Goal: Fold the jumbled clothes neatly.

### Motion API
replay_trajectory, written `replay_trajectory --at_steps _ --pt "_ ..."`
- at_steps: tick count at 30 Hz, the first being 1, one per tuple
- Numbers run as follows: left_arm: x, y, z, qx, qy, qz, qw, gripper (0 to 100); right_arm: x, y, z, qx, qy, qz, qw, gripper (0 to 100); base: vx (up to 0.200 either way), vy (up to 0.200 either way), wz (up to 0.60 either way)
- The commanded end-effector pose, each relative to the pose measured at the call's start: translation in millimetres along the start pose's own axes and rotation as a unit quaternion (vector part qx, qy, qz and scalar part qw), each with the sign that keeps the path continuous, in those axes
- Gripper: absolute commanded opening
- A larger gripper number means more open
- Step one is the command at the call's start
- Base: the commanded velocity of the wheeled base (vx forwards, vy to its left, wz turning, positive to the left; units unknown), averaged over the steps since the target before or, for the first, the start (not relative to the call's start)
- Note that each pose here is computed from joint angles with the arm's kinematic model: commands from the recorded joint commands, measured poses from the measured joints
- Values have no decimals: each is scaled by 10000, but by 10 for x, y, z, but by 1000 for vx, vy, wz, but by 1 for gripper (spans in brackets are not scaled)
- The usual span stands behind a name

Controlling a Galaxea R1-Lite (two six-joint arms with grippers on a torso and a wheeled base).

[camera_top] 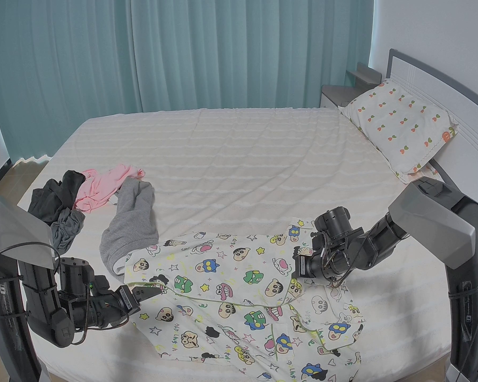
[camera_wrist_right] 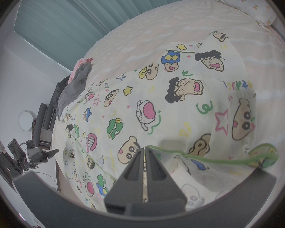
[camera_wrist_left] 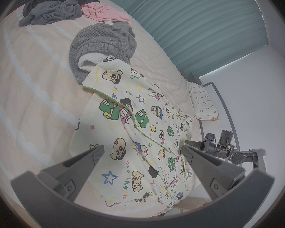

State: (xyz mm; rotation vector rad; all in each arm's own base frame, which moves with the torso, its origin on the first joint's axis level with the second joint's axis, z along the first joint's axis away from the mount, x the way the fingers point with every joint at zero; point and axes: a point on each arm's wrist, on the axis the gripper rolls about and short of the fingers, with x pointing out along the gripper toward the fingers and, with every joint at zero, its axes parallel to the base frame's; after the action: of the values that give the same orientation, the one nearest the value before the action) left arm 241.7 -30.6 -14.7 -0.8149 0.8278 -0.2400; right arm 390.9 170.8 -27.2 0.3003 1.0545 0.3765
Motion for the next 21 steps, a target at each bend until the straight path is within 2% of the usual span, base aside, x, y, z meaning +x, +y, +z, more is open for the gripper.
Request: replay_trajectory --at_steps 1,6,8,11,15,21 --pt "1 3 0 -5 -4 9 10000 100 109 -92 -1 107 -18 -21 9999 0 0 0 0" --pt "3 0 -3 -1 7 0 10000 100 -48 -19 117 342 -510 223 9979 0 0 0 0" --pt "3 1 -3 -1 1 5 10000 100 -277 60 236 492 -918 466 9935 0 0 0 0" --pt "1 3 0 -5 1 3 10000 100 -502 79 301 483 -1107 546 9912 0 0 0 0" --pt "1 3 0 -5 -4 9 10000 100 -759 1 264 519 -1067 616 9910 0 0 0 0" --pt "3 1 -3 -1 1 5 10000 100 -938 -218 -139 104 -532 356 9979 0 0 0 0"
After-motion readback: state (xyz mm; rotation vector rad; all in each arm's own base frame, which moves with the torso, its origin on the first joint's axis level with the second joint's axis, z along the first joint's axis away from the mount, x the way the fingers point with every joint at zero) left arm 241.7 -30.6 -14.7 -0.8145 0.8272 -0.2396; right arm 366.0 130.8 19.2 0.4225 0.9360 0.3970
